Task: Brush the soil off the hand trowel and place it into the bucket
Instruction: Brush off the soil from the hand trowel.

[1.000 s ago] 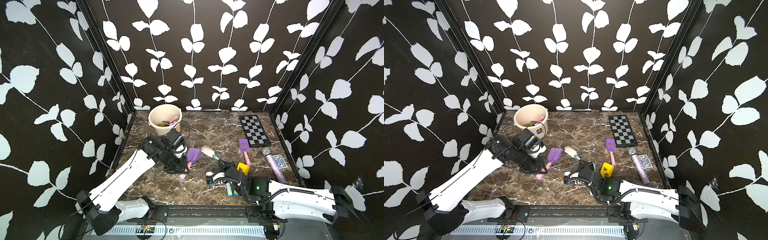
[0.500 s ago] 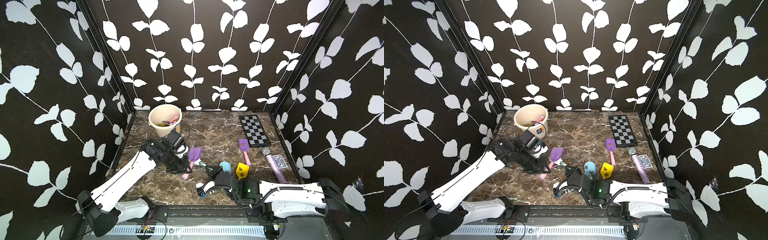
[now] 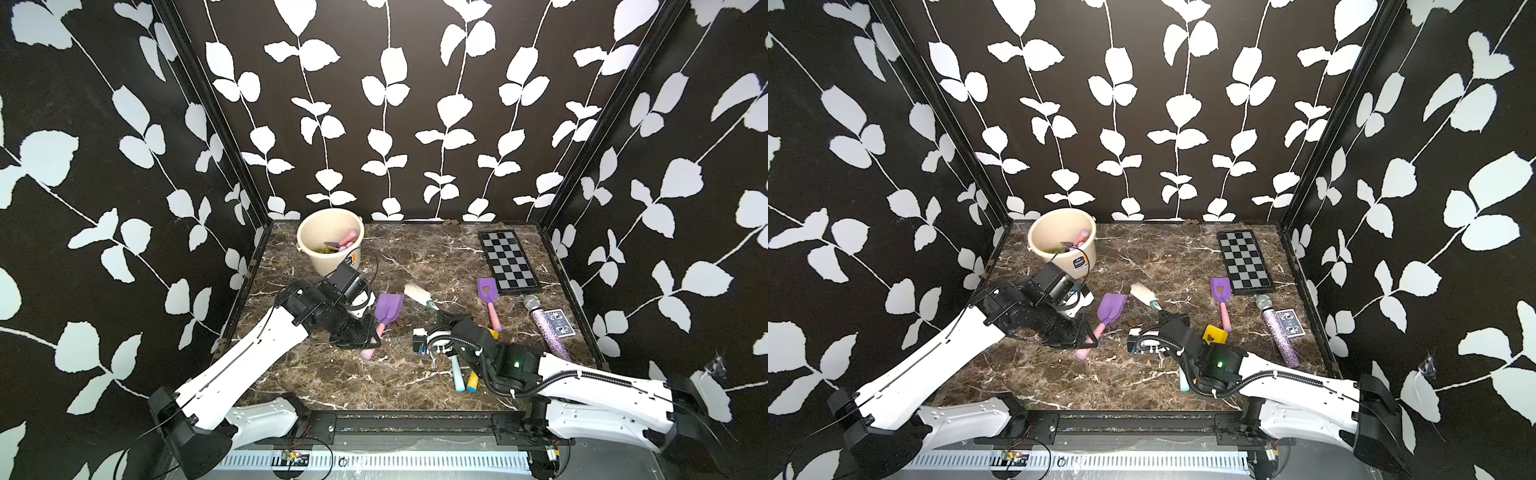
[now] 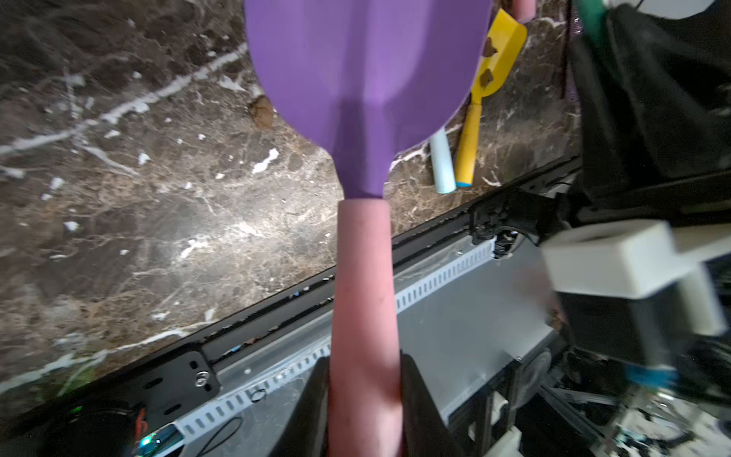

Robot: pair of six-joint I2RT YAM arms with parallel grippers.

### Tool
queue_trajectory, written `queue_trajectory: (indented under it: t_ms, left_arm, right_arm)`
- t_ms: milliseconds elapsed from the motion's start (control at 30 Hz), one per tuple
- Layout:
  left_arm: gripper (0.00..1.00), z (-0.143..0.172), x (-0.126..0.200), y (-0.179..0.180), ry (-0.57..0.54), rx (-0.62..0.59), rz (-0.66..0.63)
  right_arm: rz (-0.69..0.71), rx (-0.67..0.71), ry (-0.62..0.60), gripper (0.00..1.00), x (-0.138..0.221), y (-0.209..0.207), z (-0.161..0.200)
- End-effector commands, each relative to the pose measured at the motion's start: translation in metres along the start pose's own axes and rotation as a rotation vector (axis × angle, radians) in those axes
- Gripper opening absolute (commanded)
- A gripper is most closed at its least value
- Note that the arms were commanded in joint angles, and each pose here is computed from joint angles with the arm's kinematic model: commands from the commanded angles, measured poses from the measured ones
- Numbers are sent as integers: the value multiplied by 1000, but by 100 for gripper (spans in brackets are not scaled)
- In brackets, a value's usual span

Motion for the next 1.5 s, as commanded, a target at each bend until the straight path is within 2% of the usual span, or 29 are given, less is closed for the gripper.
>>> queue_trajectory:
  t_ms: [0,133,400,533,667,833,1033,1267,1467]
  left_arm:
    - [0,2,7,10,-38,-87,-143]
    - [0,1,0,15,-74,-102,-171]
    - [0,-3,-6,21,-137,-122,-209]
    - [0,-5,-6,20,-164,-129,-203]
    - [0,-6,-8,21,-160,-121,-204]
    - [0,-5,-8,21,-165,-110,-196]
    - [0,-4,-7,19,-173,-109,-177]
    - [0,-2,-6,19,-167,-113,-165]
    - [0,-2,-2,18,-193,-114,-167]
  right_arm:
    - [-155,-441,-51,0,10,-23,-12]
    - [-352,-772,-125,0,16,-50,-29]
    - [-806,-1243,-324,0,13,-87,-62]
    - [-925,-1409,-389,0,-1,-89,-72]
    - [-994,-1548,-369,0,-21,-75,-71]
    - [-955,-1625,-245,0,-39,-51,-51]
    - [-873,-1685,-177,0,-50,-41,-27]
    - [-727,-1758,-196,0,-51,-52,2]
    - [-592,-1767,-236,0,-36,-74,23]
Point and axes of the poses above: each gripper's point midway between its finger pads, its own x axis back along the fingers, its own y axis along the line the jaws close on, z = x × y, the point moved 10 cm from there along x, back along the fingers, and after that the axes turned 11 degrees about -x, right-handed, at the moved point
